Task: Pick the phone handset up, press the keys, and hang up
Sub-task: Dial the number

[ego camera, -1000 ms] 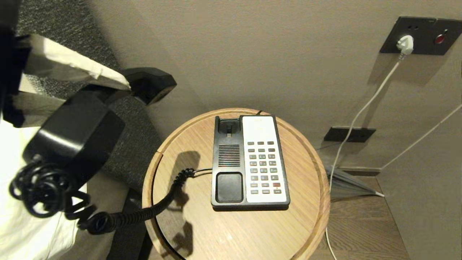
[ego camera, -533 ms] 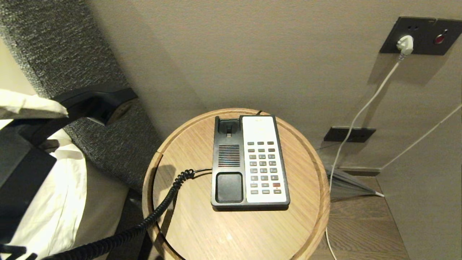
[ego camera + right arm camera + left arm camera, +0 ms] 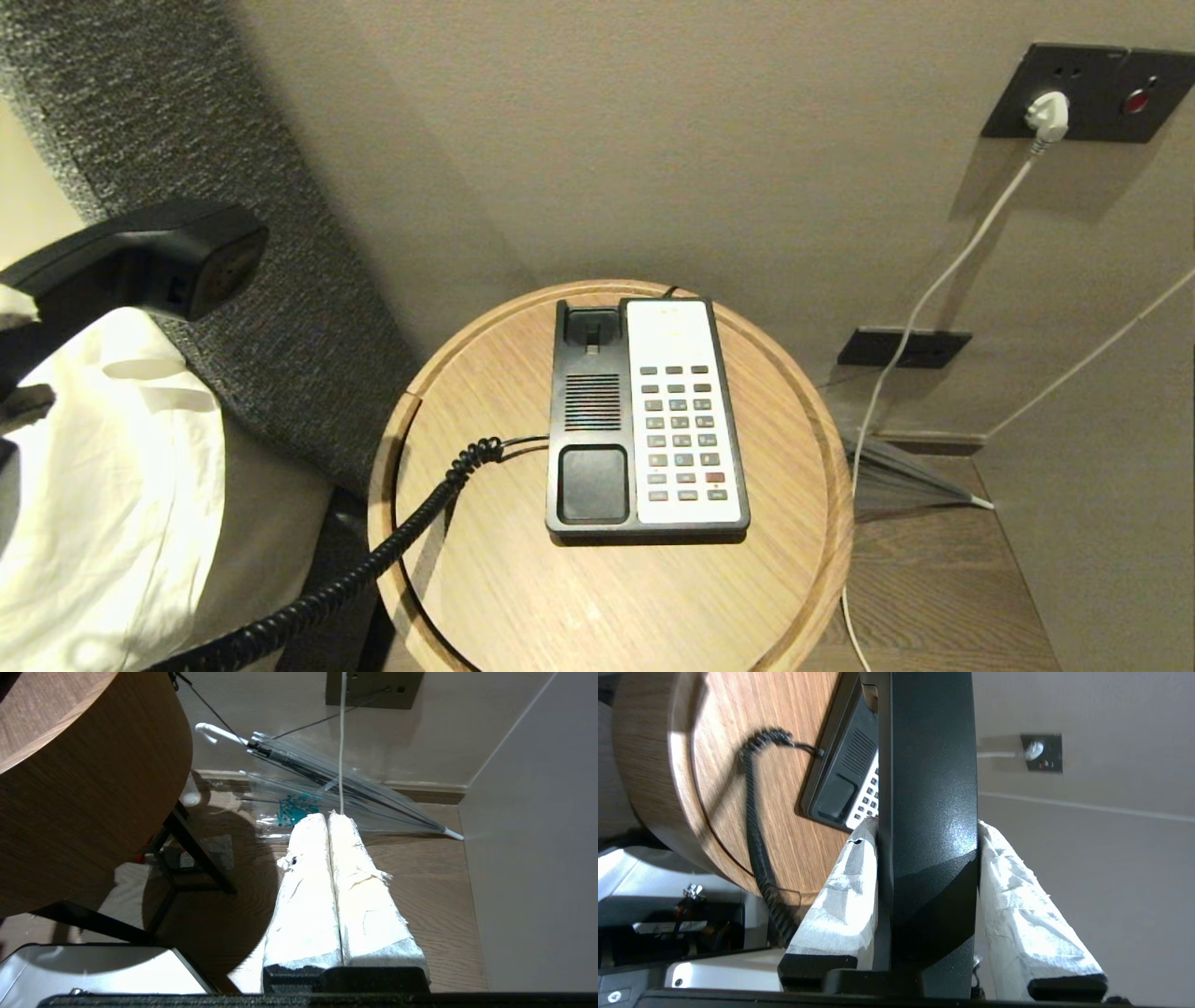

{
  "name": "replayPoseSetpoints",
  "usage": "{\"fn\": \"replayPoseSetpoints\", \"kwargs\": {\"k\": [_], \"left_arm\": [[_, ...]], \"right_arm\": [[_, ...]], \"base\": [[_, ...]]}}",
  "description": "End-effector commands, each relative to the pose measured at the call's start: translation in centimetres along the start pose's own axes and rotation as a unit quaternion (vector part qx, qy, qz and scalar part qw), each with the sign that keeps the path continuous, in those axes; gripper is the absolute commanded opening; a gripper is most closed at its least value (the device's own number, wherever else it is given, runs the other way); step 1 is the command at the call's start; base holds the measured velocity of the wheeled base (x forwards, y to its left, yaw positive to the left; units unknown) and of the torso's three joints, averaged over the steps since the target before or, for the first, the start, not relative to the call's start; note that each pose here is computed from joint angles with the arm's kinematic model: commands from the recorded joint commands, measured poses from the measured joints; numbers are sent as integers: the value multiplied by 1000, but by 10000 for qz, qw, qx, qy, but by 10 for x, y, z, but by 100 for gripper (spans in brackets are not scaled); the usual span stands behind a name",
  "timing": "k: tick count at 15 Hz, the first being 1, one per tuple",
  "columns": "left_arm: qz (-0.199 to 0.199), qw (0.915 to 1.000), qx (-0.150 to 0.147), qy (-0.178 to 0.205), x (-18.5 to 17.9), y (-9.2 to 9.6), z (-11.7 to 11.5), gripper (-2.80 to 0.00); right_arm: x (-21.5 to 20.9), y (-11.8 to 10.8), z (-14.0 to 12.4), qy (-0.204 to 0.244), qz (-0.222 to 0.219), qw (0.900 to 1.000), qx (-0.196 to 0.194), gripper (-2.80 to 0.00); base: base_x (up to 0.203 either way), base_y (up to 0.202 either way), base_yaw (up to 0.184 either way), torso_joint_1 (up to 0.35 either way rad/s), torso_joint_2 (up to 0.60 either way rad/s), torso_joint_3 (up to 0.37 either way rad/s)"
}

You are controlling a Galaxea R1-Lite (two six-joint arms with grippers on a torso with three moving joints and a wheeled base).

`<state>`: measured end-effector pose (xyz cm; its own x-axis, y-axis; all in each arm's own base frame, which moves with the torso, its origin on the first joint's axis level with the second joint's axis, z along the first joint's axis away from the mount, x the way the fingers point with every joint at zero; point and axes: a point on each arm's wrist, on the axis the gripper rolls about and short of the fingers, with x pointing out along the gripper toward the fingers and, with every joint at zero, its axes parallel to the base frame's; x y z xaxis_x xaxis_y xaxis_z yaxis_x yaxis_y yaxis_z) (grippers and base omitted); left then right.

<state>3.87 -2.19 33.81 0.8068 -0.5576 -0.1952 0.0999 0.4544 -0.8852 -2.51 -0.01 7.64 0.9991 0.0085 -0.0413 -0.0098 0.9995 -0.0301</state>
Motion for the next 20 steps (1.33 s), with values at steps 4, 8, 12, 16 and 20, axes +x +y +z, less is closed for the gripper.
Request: {"fn": "replayPoseSetpoints", "kwargs": {"k": [4,8,12,16,20], "left_arm": [[-99,9998,-47,147,-10,7,-6,-280],[-208,9994,-52,273,-18,13,-12,-280],[-201,9988,-100,426,-17,20,-16,-280],[-191,9987,-99,455,-17,22,-17,-280],[-172,9984,-110,527,-19,28,-21,-280]], "right_arm": [[-1,0,0,-35,2,10000,1,-280],[-1,0,0,-38,2,10000,-7,-280],[-1,0,0,-38,2,10000,-18,-280],[-1,0,0,-38,9,10000,-33,-280],[-11,0,23,-360,59,9993,68,-280]], "base": [[0,0,0,0,0,0],[0,0,0,0,0,0],[0,0,0,0,0,0],[0,0,0,0,0,0],[0,0,0,0,0,0]]}}
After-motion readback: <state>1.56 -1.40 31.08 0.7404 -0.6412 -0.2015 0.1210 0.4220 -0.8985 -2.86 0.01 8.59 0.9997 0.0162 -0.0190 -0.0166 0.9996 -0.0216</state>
